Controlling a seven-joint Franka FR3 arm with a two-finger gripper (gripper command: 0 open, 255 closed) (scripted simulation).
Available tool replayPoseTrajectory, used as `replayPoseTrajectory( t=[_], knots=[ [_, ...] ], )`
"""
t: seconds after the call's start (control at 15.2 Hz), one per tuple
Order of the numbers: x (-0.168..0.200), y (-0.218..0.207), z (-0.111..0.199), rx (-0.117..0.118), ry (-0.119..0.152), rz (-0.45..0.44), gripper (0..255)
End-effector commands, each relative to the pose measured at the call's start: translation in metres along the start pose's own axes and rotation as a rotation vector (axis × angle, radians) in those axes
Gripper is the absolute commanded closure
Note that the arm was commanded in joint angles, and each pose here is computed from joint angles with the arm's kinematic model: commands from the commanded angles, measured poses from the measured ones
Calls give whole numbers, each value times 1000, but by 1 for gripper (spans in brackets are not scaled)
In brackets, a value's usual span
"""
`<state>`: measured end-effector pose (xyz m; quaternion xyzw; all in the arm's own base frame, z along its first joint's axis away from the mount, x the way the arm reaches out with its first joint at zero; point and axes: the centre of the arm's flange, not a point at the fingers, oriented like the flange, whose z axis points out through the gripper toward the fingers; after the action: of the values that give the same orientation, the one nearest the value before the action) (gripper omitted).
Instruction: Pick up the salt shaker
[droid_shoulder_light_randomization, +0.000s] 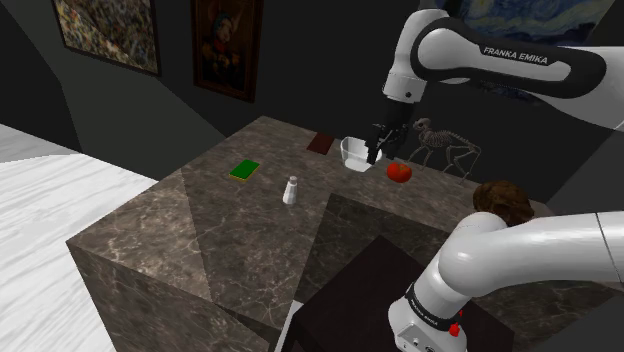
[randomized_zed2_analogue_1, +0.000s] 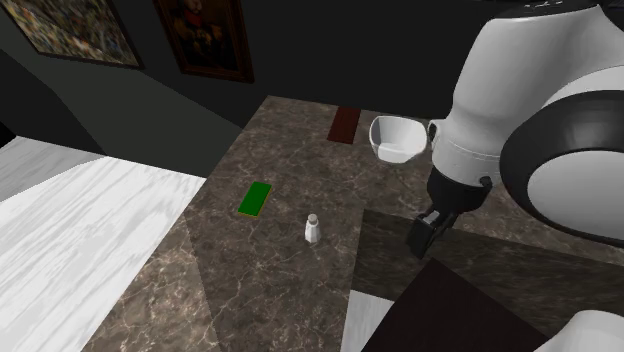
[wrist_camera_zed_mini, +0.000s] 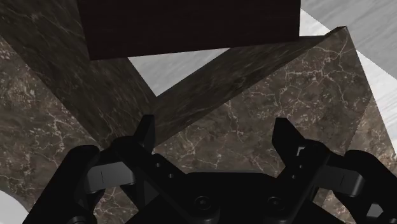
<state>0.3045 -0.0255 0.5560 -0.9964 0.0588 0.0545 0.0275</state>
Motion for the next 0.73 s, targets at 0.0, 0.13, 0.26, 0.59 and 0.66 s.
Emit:
replayPoseTrajectory(
  t=[0.0, 0.13, 0.26, 0.59, 0.66],
  knots=[
    [0, 0, 0, 0, 0, 0, 0],
    [24, -1, 13, 0, -9, -6, 0],
    [49, -2, 26, 0, -17, -12, 0],
    [109, -6, 60, -1, -39, -28, 0],
    [121, -7, 66, -1, -43, -31, 0]
  ],
)
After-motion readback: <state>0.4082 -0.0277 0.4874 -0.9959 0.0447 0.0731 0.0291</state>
